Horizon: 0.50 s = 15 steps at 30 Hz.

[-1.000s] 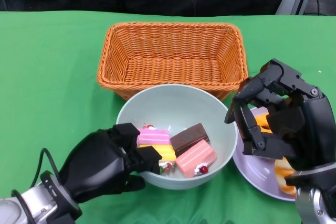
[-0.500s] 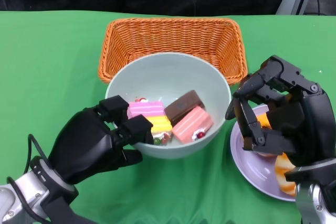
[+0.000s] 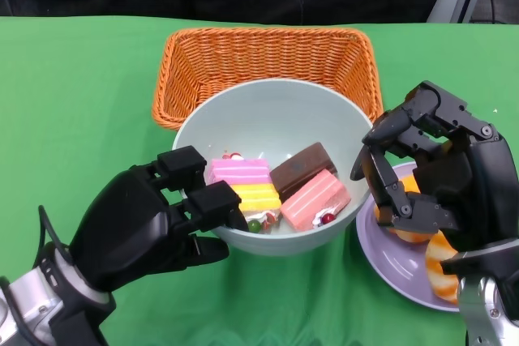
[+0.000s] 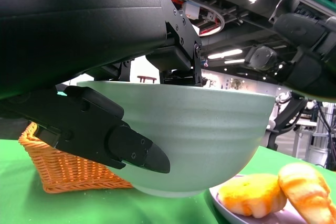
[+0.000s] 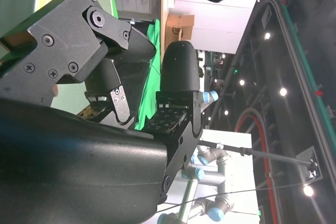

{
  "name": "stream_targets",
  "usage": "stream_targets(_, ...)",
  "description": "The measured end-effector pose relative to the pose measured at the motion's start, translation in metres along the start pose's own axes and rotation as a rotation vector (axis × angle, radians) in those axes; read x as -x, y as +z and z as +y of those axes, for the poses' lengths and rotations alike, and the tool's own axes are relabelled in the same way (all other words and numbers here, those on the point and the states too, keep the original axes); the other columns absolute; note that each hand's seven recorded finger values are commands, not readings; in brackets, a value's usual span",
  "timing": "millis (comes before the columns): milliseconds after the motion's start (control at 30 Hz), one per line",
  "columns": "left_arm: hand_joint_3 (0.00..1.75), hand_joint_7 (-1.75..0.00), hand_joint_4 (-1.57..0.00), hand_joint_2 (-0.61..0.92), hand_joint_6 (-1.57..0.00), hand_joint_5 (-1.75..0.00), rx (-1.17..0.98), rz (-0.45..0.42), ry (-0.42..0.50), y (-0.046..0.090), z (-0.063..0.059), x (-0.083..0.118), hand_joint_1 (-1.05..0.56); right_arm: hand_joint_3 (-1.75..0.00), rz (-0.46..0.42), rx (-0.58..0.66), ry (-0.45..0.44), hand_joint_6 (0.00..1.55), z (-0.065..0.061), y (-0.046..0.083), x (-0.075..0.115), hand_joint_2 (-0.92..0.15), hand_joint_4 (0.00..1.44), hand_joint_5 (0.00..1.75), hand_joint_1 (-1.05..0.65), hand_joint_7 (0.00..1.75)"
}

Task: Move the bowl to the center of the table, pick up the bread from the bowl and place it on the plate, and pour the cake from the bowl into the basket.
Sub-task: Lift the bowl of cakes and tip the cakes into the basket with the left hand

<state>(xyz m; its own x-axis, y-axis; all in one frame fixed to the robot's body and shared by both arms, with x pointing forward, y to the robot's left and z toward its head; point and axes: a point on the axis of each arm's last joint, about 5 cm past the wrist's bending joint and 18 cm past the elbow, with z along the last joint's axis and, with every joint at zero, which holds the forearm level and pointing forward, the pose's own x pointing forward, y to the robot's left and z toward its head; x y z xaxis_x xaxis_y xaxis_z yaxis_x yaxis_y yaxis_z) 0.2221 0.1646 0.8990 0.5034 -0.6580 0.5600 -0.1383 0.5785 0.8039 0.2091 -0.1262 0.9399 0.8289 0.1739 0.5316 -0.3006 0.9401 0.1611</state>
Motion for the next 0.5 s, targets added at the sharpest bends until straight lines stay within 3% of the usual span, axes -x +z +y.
stream_targets(200, 0.32, -1.25, -0.64, 0.92, -0.73, -1.75, 0.03, 0.034, 0.049, -0.003, 0.012, -0.005, -0.11, -1.09, -0.016, 0.017, 0.002, 0.71, 0.0, -0.003, -0.001, -0.45, 0.8, 1.57, -0.13, 1.29)
stream_targets(267, 0.68, -1.29, -0.64, 0.76, -0.72, -1.75, 0.037, 0.041, 0.048, -0.005, 0.015, -0.007, -0.09, -1.08, -0.021, 0.015, -0.001, 0.71, 0.001, -0.002, -0.001, -0.46, 0.8, 1.56, -0.13, 1.28)
stream_targets(333, 0.93, -1.33, -0.64, 0.64, -0.71, -1.75, 0.047, 0.052, 0.054, -0.007, 0.017, -0.011, -0.08, -1.07, -0.026, 0.018, 0.0, 0.71, 0.001, -0.002, -0.002, -0.46, 0.8, 1.56, -0.14, 1.28)
stream_targets(500, 1.11, -1.34, -0.65, 0.54, -0.72, -1.72, 0.07, 0.081, 0.08, -0.016, 0.026, -0.022, -0.05, -1.06, -0.029, 0.022, -0.006, 0.73, 0.004, -0.003, -0.002, -0.45, 0.83, 1.55, -0.16, 1.26)
